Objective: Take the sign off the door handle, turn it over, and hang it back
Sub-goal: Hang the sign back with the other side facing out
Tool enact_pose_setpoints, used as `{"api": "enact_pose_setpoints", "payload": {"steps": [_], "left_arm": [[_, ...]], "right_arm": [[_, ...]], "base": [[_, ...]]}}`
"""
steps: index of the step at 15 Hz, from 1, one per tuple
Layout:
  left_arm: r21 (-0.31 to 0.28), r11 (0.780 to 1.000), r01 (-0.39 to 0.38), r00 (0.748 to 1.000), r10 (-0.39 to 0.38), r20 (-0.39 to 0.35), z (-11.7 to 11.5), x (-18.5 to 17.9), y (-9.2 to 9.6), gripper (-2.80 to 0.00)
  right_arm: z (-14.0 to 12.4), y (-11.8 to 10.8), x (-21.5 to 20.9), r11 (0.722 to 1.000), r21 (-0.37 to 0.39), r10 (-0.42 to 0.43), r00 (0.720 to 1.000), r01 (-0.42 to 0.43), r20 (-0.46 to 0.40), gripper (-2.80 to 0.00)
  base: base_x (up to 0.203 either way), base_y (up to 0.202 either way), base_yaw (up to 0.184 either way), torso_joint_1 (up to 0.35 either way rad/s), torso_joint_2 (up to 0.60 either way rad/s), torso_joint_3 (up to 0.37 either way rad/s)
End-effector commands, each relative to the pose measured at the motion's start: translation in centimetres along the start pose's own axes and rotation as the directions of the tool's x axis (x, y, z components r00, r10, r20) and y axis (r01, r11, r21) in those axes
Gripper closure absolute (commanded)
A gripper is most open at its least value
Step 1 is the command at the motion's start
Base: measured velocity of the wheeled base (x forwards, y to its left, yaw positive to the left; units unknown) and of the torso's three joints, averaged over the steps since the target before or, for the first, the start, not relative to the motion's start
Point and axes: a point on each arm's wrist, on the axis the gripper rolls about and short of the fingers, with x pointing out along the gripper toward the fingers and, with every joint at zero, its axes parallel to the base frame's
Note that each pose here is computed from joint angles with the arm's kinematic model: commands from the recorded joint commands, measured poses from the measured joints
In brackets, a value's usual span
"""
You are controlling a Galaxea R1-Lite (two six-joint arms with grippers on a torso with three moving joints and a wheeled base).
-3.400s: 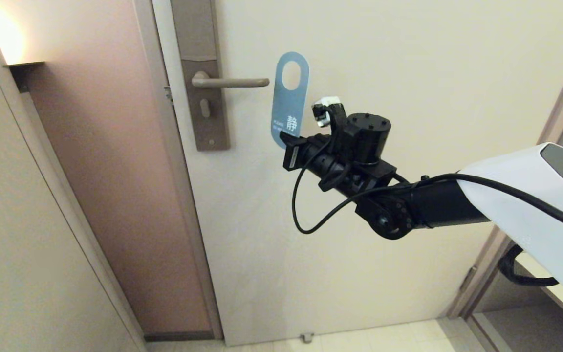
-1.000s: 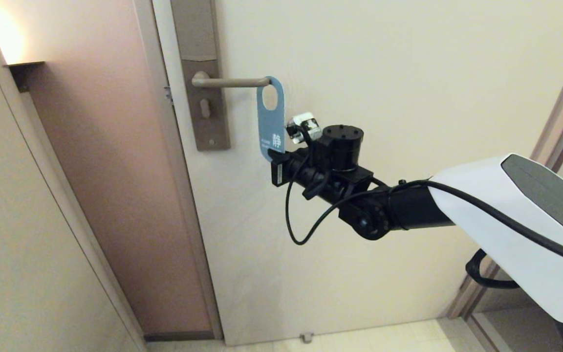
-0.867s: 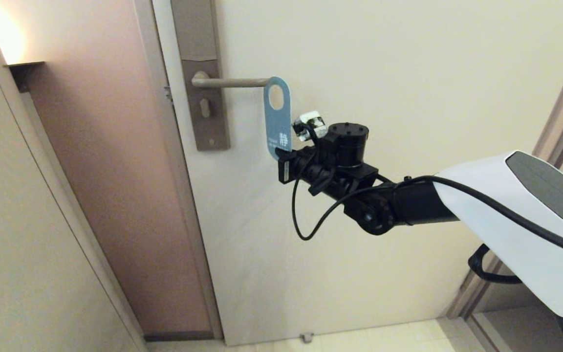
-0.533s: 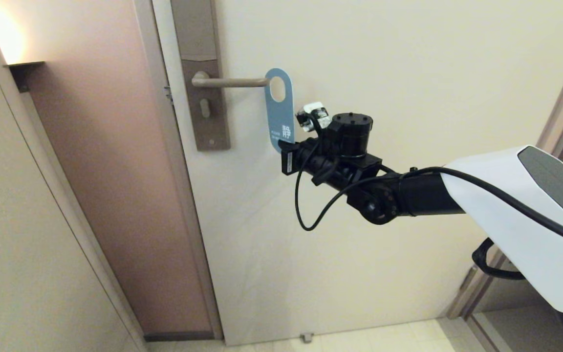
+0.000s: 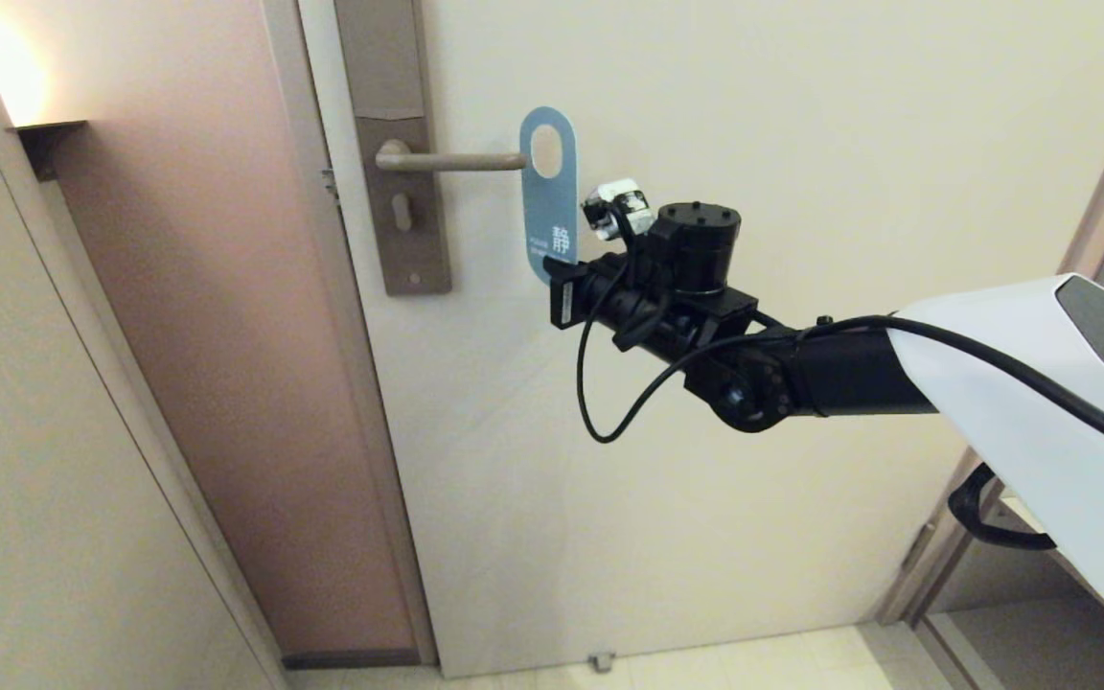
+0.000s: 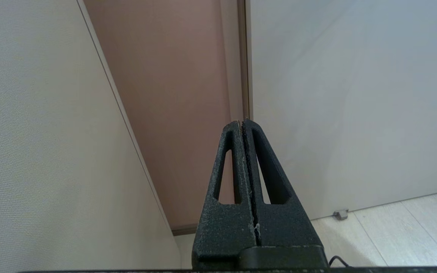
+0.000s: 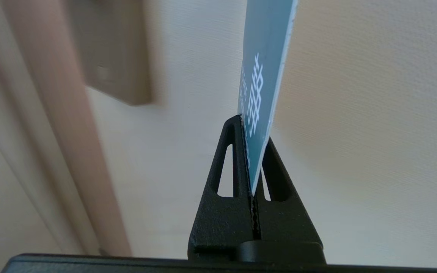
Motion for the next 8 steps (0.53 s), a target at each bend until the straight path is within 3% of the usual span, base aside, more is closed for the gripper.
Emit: {"api": "enact_pose_setpoints", "payload": {"steps": [1,8], "left_arm": [[0.000,1.000,0.000,1.000,0.000,-0.002,0.0,0.0,0.0,0.00],[0.000,1.000,0.000,1.000,0.000,-0.002,0.0,0.0,0.0,0.00]], "right_arm": [[0.3,1.7,0.0,0.999,-0.003,0.035,0.999,-0.035,0.012,0.00],[0.1,4.6,0.1,0.996,0.000,0.094,0.995,-0.094,0.010,0.00]], "base": [[0.000,0.000,0.000,0.000,0.00,0.000],[0.000,0.000,0.000,0.000,0.00,0.000]]}}
